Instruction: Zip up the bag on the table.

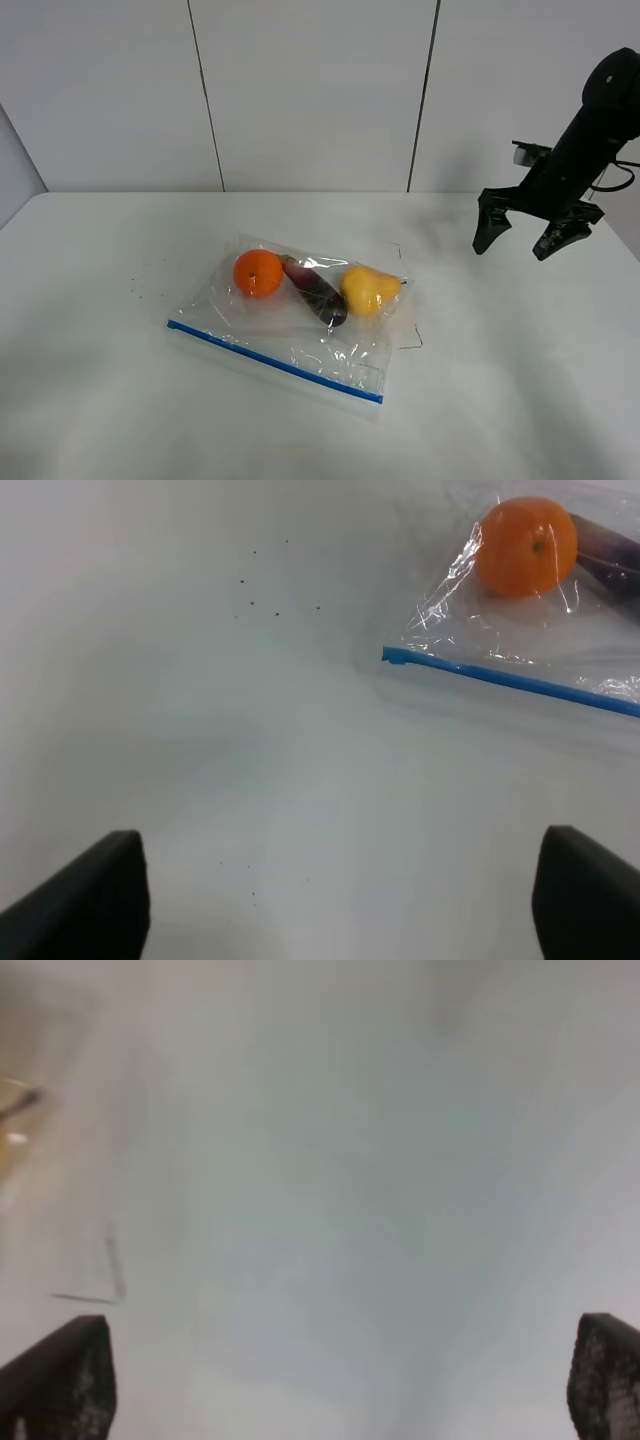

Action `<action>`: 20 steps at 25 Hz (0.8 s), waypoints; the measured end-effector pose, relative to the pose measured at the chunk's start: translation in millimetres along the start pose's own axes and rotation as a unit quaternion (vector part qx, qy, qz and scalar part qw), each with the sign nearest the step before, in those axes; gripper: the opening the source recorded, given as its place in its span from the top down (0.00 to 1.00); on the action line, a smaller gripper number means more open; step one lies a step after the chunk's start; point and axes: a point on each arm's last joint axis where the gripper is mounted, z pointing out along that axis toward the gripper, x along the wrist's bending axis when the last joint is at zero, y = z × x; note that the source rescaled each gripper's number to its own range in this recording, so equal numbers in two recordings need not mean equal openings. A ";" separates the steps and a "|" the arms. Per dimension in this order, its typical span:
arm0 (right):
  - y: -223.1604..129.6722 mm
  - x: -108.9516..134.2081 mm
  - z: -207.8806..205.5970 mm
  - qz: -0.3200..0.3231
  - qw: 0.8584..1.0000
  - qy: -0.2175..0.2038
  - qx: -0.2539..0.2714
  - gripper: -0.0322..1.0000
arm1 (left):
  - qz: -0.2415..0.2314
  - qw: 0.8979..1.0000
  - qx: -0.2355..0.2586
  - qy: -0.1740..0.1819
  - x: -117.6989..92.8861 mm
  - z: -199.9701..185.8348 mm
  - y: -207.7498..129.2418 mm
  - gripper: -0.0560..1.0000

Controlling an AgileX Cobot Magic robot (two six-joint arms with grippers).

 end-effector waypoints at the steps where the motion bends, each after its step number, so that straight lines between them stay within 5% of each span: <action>1: -1.1 -0.9 0.0 -0.001 1.000 -0.005 0.006 0.00 | 0.000 1.000 0.000 0.000 0.0 0.0 0.0 0.00; 10: -18.0 -4.9 -2.9 0.004 0.999 -0.034 0.034 0.00 | 0.000 1.000 0.000 0.000 0.0 0.0 0.1 0.00; 20: -131.5 3.5 -35.0 0.005 0.997 -0.057 0.057 0.00 | 0.000 1.000 0.000 0.000 0.0 0.0 0.1 0.00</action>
